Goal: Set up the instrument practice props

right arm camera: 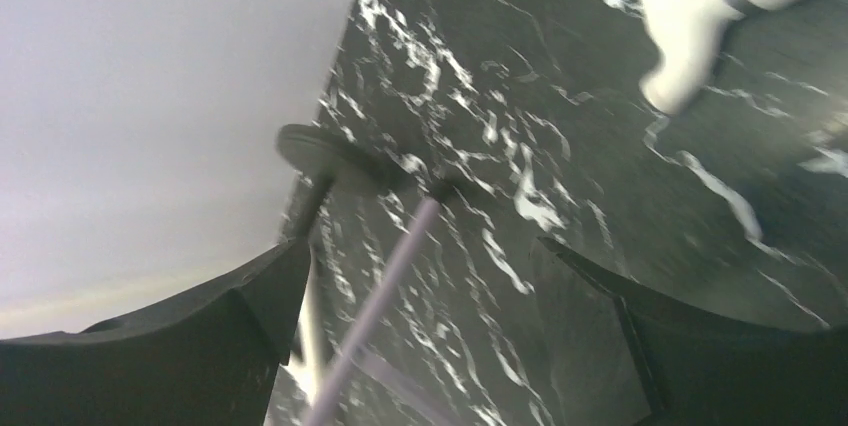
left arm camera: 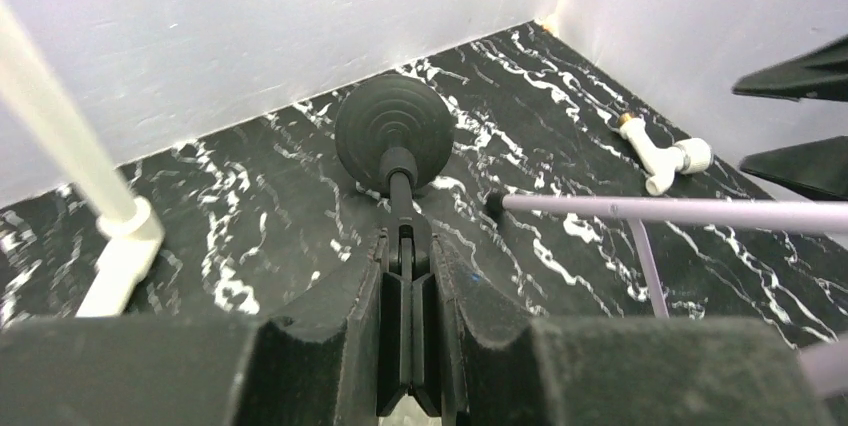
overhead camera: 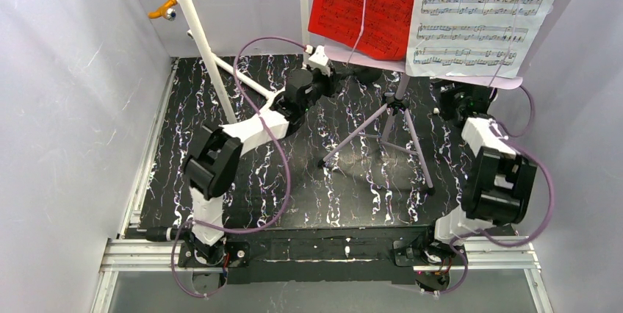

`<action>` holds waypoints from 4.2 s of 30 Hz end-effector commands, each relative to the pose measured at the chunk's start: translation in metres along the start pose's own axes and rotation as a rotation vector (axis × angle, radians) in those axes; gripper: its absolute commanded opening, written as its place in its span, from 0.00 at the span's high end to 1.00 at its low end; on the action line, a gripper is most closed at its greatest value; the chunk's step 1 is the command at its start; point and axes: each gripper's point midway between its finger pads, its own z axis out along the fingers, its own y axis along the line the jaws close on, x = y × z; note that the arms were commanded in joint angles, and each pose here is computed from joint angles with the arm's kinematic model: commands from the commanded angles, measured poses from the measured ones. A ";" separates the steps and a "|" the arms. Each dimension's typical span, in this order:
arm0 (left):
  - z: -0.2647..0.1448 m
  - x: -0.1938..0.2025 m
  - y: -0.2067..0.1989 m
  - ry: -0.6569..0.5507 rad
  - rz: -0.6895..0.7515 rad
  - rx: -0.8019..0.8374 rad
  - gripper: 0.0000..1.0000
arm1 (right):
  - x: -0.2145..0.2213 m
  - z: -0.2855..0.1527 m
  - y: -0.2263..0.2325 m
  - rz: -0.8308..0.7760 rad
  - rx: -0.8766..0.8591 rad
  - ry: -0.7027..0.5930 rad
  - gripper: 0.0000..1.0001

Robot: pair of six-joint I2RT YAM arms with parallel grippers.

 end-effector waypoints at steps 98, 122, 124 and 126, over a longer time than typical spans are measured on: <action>-0.447 -0.051 0.155 0.471 -0.114 -1.018 0.02 | 0.367 -0.362 0.033 -1.271 -1.115 0.824 0.00; -0.617 0.089 0.199 0.351 -0.712 -2.132 0.02 | 0.358 -0.380 0.046 -1.319 -1.145 0.872 0.00; -0.622 0.097 0.199 0.352 -0.735 -2.178 0.02 | 0.356 -0.382 0.047 -1.314 -1.151 0.869 0.00; -0.628 0.105 0.198 0.360 -0.762 -2.229 0.02 | 0.355 -0.383 0.049 -1.312 -1.152 0.870 0.00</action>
